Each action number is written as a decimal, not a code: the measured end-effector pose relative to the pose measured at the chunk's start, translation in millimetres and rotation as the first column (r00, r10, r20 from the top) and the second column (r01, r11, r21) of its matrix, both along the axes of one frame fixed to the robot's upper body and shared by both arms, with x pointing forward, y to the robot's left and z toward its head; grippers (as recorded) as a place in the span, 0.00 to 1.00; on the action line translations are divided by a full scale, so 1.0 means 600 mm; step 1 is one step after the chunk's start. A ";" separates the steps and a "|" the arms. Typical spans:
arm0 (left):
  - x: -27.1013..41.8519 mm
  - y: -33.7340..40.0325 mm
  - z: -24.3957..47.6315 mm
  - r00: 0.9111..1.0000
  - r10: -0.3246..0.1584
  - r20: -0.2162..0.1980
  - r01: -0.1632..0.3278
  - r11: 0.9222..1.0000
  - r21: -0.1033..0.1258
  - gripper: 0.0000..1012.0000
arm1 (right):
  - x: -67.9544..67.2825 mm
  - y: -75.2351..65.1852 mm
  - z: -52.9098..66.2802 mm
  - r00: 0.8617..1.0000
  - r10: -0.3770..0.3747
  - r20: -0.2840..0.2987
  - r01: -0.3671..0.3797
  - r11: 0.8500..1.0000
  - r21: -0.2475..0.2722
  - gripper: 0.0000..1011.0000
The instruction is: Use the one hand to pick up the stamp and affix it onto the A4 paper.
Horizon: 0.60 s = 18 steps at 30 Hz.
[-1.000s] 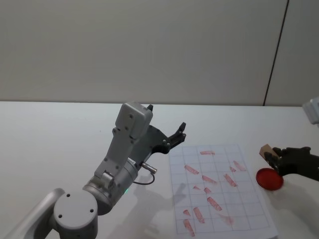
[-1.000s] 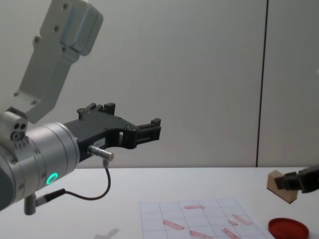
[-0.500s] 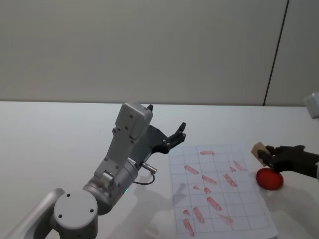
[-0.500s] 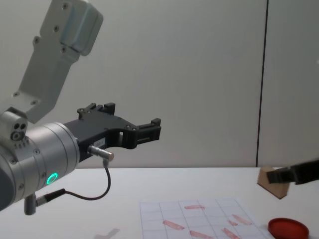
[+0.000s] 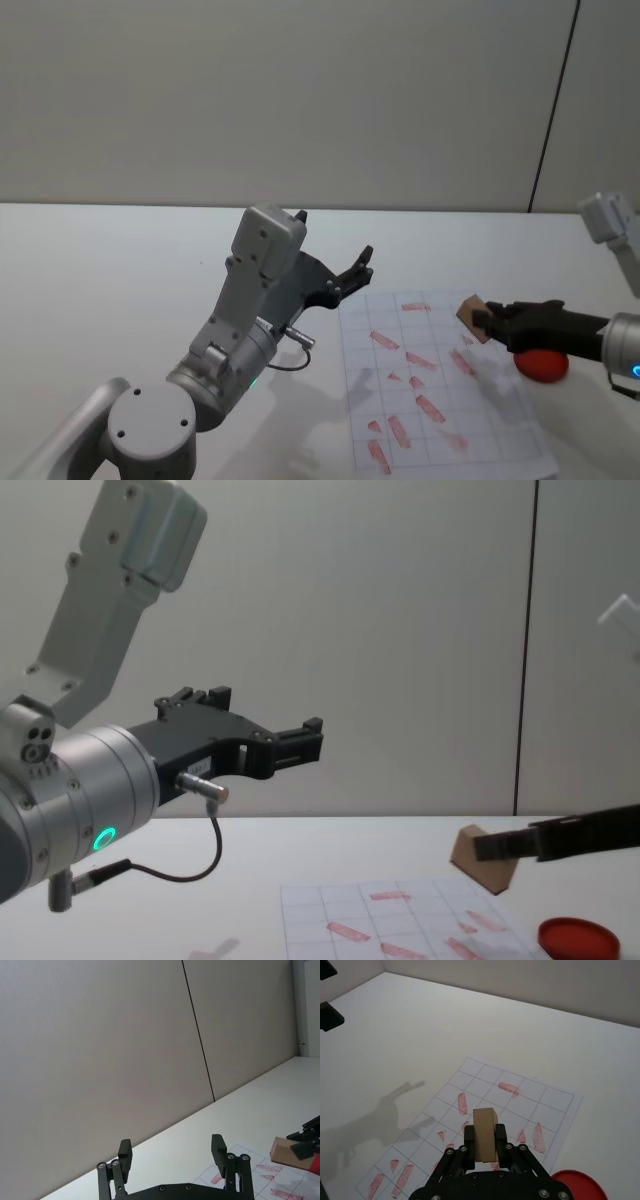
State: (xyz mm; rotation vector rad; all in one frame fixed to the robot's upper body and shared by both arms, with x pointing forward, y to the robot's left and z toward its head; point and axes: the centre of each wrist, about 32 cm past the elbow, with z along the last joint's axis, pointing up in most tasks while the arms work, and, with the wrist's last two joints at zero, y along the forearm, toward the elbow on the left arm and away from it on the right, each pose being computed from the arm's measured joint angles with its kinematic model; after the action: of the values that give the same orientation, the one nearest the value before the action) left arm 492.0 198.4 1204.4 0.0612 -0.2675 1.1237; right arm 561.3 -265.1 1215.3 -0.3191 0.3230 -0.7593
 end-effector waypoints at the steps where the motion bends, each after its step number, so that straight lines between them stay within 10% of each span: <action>1: 0.000 0.000 0.000 1.000 0.000 0.000 0.000 1.000 0.000 0.99 | 0.001 0.000 -0.002 1.000 0.005 -0.005 -0.005 1.000 0.003 0.23; 18: 0.000 0.000 0.000 1.000 0.000 0.000 0.000 1.000 0.000 0.99 | 0.040 0.030 -0.030 0.989 0.132 -0.071 -0.131 0.991 0.019 0.23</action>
State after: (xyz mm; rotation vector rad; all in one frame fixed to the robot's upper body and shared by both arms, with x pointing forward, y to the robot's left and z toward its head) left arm 492.0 198.4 1204.4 0.0612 -0.2675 1.1237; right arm 585.1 -246.9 1197.1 -0.3513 0.3715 -0.6162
